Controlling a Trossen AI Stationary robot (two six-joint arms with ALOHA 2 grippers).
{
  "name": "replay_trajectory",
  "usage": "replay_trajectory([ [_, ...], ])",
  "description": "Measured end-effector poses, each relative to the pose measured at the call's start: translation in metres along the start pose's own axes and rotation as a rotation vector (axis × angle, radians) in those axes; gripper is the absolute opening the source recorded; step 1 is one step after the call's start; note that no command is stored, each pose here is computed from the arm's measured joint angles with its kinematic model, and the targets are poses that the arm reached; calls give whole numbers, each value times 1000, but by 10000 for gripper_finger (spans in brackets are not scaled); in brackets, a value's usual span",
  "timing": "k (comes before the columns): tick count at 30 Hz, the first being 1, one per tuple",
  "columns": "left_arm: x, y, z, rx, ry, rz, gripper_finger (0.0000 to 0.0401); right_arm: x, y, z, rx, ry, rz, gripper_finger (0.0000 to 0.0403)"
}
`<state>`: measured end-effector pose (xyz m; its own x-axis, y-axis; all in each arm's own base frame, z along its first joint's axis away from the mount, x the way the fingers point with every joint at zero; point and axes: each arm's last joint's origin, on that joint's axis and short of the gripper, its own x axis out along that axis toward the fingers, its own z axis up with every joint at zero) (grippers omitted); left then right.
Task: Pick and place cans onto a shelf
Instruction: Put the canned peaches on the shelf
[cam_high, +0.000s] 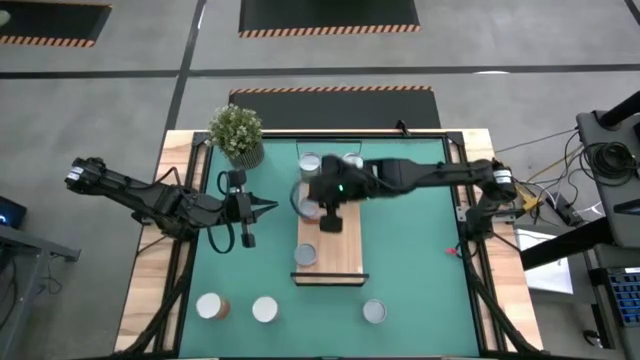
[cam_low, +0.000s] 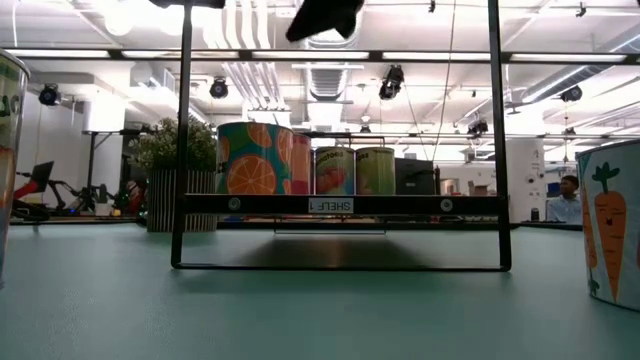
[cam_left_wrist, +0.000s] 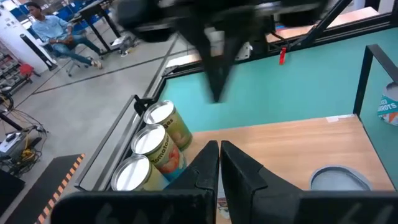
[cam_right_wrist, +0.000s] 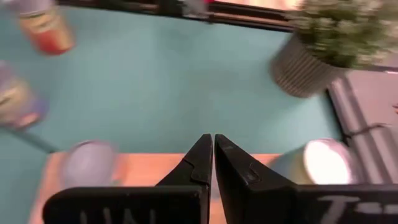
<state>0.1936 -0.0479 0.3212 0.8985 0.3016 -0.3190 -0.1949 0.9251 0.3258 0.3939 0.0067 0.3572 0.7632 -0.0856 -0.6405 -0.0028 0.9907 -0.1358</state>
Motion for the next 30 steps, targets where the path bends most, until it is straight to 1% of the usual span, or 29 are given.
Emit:
replay_trajectory([
  [4,0,0,0,-18,0,0,0,-5,33,-2,-34,9,62,9],
  [6,0,0,0,-25,0,0,0,-7,49,-4,-60,13,64,9],
  [11,0,0,0,-45,0,-1,0,-17,87,-9,-149,30,-21,9],
  [16,0,0,0,-79,0,-1,0,-35,115,-16,-205,-4,-61,9],
  [23,0,-1,-1,-185,8,-14,0,-55,136,-35,-255,-64,-107,9],
  [26,2,-6,-3,-240,26,-94,0,-63,139,-43,-288,-117,-107,9],
  [30,4,-24,-4,-316,59,-182,0,-75,138,-53,-334,-222,-98,9],
])
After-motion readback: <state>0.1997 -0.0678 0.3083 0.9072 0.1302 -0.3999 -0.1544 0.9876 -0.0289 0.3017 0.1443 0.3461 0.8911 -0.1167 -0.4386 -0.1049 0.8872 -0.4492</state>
